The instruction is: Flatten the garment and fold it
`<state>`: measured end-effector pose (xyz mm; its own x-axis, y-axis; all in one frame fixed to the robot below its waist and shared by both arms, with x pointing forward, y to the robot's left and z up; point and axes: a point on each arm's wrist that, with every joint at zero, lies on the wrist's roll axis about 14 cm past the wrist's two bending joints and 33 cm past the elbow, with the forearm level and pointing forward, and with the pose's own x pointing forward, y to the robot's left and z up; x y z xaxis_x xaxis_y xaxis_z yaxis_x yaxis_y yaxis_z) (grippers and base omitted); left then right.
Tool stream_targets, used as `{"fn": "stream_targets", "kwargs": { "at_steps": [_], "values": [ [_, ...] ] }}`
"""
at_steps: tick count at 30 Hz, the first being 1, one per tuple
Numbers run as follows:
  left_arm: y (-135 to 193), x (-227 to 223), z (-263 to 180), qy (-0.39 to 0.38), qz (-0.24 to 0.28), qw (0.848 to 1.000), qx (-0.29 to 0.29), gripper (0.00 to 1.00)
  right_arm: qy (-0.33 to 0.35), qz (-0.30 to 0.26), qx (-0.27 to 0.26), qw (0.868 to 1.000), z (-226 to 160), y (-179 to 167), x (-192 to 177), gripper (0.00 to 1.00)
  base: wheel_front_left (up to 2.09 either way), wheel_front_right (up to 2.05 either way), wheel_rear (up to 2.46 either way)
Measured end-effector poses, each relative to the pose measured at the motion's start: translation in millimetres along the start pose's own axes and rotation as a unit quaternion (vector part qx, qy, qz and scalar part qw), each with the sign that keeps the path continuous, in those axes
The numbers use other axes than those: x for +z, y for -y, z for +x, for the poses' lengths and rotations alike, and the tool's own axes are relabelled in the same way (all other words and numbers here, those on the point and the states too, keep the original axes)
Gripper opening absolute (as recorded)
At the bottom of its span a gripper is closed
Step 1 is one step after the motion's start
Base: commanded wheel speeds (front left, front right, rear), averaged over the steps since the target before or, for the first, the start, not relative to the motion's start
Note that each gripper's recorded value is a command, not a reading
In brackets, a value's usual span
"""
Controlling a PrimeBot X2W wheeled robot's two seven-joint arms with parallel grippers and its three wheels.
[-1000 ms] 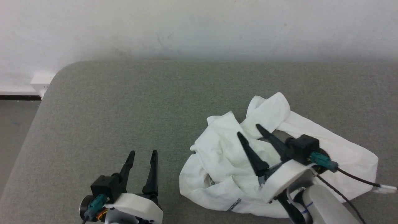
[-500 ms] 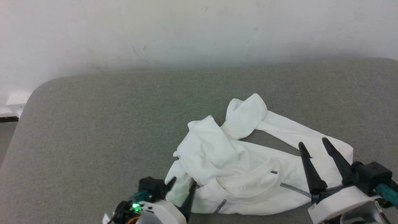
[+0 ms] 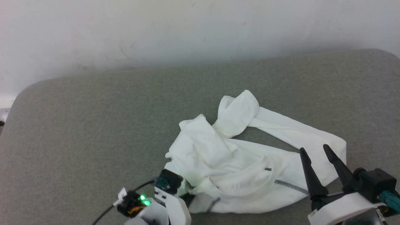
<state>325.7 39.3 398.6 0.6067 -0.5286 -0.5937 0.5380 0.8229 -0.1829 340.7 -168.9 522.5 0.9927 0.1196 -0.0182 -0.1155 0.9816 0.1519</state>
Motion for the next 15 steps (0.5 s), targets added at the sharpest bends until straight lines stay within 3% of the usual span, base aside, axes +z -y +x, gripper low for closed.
{"fn": "stream_targets", "kwargs": {
  "at_steps": [6,11,15],
  "values": [
    [-32.9,82.1,-18.3,0.137,0.068,0.987,0.042,0.00,0.000,0.003,-0.003,1.000,2.3,1.2,-0.7,1.00,0.00,0.00,0.00],
    [-69.5,158.9,-59.5,0.275,0.098,0.949,0.117,0.00,-0.002,0.005,0.002,1.000,7.3,-1.8,-2.9,1.00,0.00,0.00,0.00],
    [-111.9,173.0,-102.7,0.337,0.072,0.915,0.208,0.00,-0.005,0.008,0.008,1.000,10.4,-5.8,-5.7,1.00,0.00,0.00,0.00]
  ]
}}
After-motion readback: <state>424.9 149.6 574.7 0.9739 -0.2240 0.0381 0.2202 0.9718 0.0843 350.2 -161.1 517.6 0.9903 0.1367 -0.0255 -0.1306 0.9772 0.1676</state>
